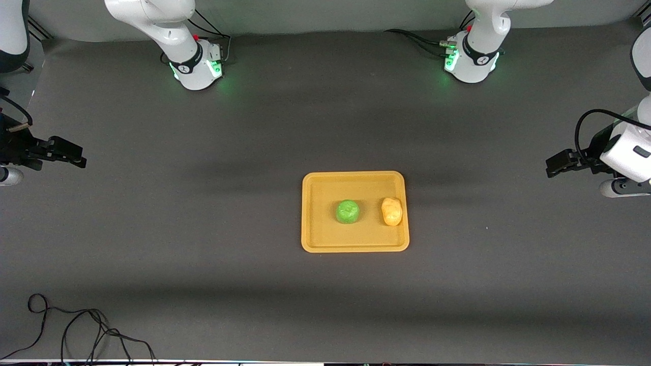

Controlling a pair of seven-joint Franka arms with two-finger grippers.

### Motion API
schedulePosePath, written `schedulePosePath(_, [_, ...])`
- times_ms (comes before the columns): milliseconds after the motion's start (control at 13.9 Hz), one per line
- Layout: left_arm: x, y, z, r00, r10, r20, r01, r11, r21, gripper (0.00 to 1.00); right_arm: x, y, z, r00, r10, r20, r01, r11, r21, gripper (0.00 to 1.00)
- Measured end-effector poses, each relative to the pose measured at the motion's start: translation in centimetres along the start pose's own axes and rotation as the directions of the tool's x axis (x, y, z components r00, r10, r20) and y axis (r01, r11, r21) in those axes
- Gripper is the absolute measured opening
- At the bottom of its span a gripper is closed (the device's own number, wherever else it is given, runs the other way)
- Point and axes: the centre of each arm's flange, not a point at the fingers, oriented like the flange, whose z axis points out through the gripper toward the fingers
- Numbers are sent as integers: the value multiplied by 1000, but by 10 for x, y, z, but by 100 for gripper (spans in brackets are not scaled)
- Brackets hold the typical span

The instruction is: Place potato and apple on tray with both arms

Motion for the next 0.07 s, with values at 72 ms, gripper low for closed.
schedulePosePath(72, [0,0,0,1000,0,0,0,1000,0,100,0,-2,0,1000,0,1,0,1000,15,100])
